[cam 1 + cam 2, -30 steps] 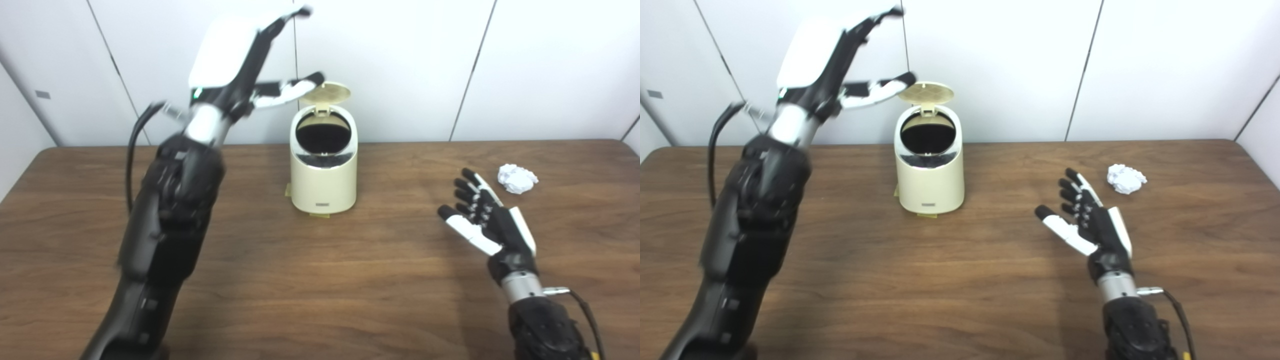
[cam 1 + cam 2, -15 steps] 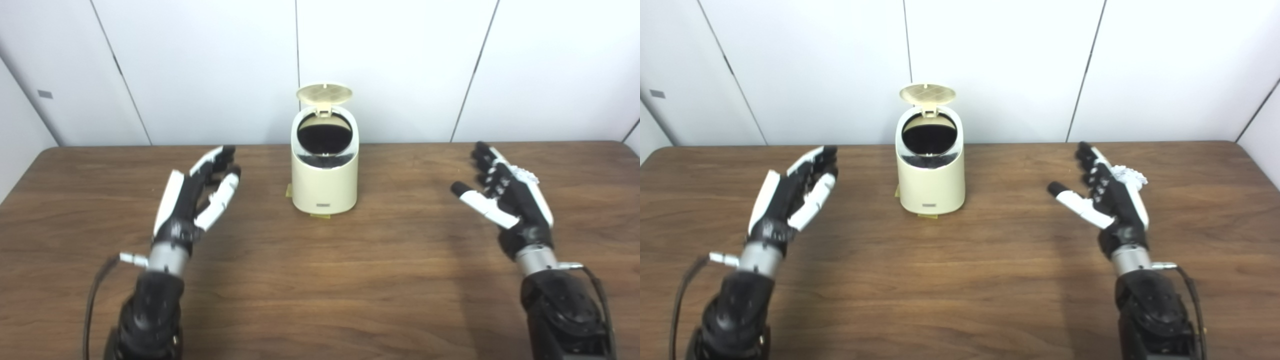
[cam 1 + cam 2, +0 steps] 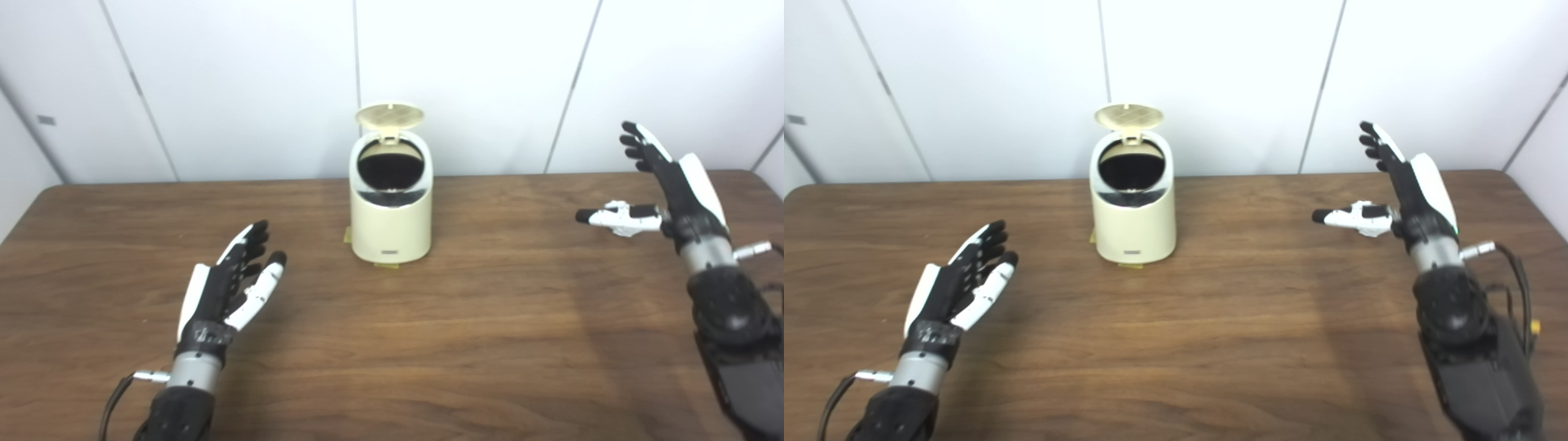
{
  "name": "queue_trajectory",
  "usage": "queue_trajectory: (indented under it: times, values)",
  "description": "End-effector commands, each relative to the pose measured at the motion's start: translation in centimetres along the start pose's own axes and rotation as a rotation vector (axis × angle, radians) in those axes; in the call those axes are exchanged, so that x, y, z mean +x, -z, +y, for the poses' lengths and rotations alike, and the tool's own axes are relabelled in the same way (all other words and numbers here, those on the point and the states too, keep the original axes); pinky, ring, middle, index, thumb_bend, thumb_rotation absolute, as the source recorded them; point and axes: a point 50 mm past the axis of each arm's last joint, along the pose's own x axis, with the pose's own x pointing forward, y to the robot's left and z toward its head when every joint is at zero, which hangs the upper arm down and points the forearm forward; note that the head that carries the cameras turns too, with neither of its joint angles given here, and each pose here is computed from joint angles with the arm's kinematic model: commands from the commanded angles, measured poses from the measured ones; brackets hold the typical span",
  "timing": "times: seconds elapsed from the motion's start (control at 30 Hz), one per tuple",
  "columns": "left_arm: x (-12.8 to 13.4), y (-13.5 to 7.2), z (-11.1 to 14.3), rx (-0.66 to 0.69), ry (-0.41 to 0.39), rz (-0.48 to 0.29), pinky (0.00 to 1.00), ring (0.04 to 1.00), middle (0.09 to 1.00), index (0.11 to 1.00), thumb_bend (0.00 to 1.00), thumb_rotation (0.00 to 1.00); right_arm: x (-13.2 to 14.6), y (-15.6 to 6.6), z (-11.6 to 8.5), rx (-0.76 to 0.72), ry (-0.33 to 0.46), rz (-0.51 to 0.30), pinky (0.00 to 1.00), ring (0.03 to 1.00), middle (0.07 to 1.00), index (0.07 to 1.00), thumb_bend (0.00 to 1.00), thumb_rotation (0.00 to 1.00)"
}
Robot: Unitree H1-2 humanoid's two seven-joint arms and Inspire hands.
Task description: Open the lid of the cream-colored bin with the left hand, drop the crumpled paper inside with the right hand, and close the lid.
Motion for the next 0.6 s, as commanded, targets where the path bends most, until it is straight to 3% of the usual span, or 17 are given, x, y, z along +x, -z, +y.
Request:
queue_trajectory:
  times: [0.0,0.23,0.4,0.57]
  values:
    - [0.3,-1.7,1.0,0.009,-0.02,-0.074,0.89,0.901,0.901,0.951,0.53,0.52,1.6,-0.8,-1.9,-0.066,0.043,-0.013,0.83,0.906,0.923,0.906,0.95,0.1]
    - [-0.2,-0.9,1.9,0.028,0.016,-0.057,0.85,0.885,0.906,0.958,0.57,0.47,3.9,1.2,-1.5,-0.148,0.027,0.101,0.8,0.877,0.89,0.881,0.96,0.07]
    - [-0.6,-0.9,2.8,0.019,0.03,-0.049,0.86,0.889,0.902,0.959,0.54,0.43,5.8,2.2,-0.8,-0.17,-0.007,0.233,0.75,0.847,0.874,0.87,0.98,0.13]
    - [-0.5,-1.1,3.5,0.035,0.034,-0.067,0.84,0.881,0.903,0.948,0.52,0.42,6.7,2.9,-0.2,-0.184,-0.016,0.273,0.73,0.831,0.865,0.858,0.97,0.15]
